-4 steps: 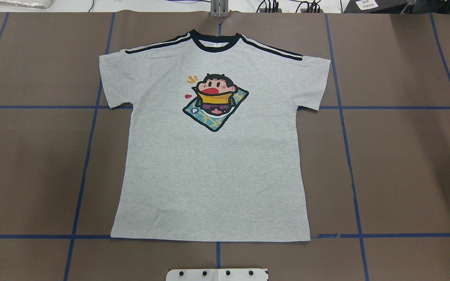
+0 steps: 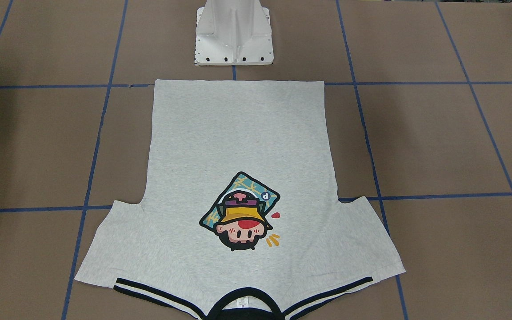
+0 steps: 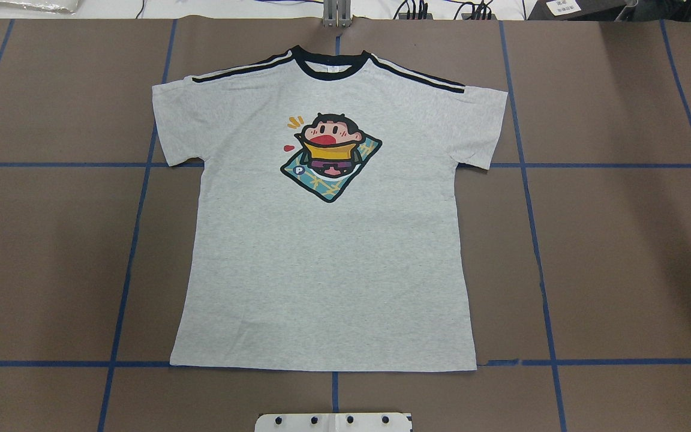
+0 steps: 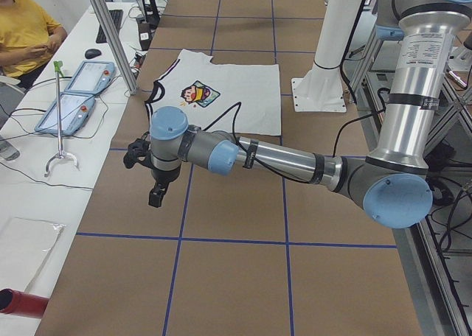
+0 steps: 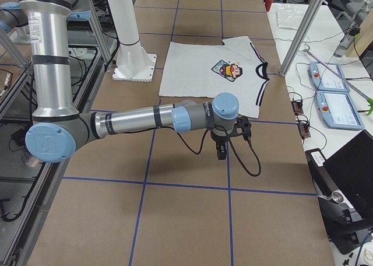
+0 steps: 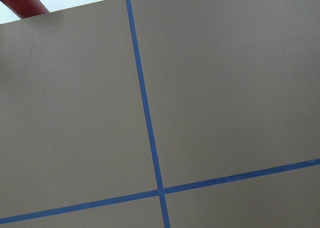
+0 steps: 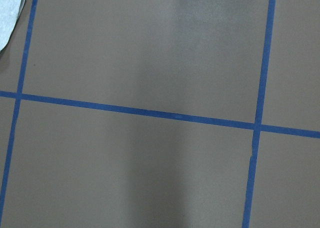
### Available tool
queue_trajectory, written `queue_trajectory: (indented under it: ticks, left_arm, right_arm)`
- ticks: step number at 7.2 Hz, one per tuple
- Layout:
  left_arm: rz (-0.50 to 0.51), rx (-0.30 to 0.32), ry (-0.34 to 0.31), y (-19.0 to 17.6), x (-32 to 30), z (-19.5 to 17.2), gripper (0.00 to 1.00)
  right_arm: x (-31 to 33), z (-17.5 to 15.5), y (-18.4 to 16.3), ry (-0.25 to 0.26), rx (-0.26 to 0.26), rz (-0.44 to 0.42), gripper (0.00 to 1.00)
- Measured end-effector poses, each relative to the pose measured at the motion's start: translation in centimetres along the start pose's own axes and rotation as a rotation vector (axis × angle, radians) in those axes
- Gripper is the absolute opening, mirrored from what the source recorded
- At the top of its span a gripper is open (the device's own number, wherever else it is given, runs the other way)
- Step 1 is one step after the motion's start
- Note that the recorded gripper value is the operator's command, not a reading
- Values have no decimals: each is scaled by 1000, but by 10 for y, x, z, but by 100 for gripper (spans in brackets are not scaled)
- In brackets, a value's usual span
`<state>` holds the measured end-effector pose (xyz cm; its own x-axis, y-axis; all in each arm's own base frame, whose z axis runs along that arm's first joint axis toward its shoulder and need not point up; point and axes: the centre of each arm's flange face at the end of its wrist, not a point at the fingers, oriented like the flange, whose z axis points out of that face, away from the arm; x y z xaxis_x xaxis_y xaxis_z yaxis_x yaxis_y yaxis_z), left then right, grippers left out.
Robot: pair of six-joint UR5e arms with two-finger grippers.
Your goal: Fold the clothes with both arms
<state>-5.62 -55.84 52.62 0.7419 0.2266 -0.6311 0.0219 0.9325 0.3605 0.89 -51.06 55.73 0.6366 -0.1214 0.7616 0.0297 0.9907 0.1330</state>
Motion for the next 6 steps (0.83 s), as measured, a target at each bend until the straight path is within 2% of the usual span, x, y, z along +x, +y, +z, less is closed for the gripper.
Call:
queue_trajectory:
  ticks: [3,4,6]
  left_arm:
    - [31,26,14,26,24,-19,99]
    - [32,26,18,28,27,-20,99]
    - [23,17,77,31,32,-20,99]
  right_arm:
    - [-27,26,-9,-18,-16,-25,100]
    - [-44,46,-27,-32,-9,-10,100]
    - [-97,101,-92,-63,16,84,98]
